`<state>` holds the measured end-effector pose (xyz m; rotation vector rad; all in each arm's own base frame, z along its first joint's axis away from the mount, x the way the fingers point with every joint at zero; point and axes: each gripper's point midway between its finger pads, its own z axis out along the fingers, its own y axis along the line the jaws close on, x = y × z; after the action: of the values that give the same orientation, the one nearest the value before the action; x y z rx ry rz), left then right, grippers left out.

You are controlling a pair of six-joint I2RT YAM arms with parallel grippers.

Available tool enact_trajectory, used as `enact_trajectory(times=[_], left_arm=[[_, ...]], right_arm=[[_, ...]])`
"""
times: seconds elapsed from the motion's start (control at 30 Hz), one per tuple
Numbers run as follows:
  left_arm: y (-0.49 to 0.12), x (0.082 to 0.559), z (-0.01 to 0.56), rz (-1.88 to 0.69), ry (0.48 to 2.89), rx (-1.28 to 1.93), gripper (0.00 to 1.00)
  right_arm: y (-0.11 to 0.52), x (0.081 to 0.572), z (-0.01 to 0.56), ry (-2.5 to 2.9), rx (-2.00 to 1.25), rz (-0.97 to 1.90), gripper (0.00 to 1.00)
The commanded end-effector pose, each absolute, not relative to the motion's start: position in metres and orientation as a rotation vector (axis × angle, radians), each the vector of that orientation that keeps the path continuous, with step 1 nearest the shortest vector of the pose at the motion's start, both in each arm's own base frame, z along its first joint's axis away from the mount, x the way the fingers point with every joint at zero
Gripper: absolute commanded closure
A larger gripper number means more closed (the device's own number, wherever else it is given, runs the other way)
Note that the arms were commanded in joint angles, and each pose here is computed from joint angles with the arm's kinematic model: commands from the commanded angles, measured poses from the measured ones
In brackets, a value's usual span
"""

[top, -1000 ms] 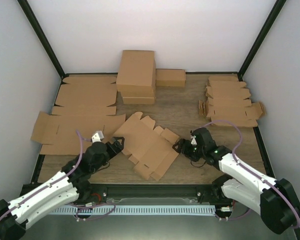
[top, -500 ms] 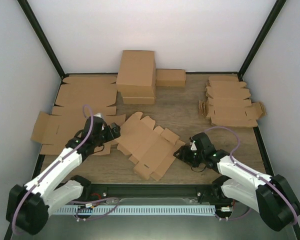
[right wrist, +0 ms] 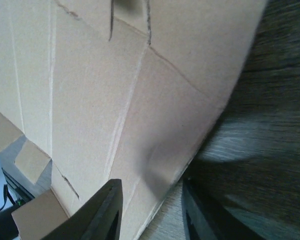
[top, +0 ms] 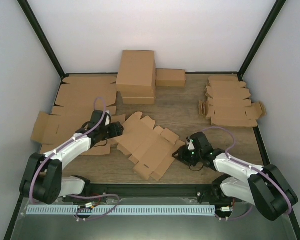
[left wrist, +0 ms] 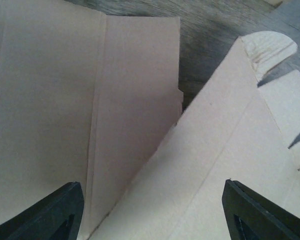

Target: Fold the paper box

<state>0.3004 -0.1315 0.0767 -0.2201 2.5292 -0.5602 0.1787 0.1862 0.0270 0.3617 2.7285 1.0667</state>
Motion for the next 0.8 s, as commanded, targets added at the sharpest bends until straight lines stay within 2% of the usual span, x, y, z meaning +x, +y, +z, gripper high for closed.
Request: enact_trajectory(times=[0.0,0.1,0.17,0.2,0.37,0.53,0.67,0.77], left_arm=[[-0.133,0.322,0.079,-0.528,2.478,-0.159,0.25],[-0.140,0.325,0.067,-0.544,2.522,-0.120,0.40],[-0.143,0.327,0.063,-0.546,2.542,-0.086,0.56],[-0.143,0.327,0.061,-0.539,2.550,-0.080,0.59],[-0.140,0.320,0.058,-0.529,2.555,-0.086,0.59],[-0.160,0.296,0.065,-0.749,2.540,-0.040,0.50],[-0.178,0.271,0.066,-0.954,2.543,-0.018,0.56],[-0.179,0.260,0.076,-0.995,2.526,-0.012,0.63]], right_arm=[[0.187,0.187,0.029,2.731,0.343,1.024,0.68],[0.185,0.192,0.030,2.732,0.300,0.973,0.88],[0.181,0.195,0.031,2.747,0.255,0.905,0.92],[0.177,0.199,0.032,2.757,0.241,0.848,0.96],[0.158,0.218,0.045,2.728,0.204,0.624,0.98],[0.145,0.237,0.062,2.682,0.163,0.466,0.98],[0.155,0.249,0.074,2.662,0.128,0.491,0.98],[0.157,0.257,0.083,2.642,0.102,0.477,0.95]])
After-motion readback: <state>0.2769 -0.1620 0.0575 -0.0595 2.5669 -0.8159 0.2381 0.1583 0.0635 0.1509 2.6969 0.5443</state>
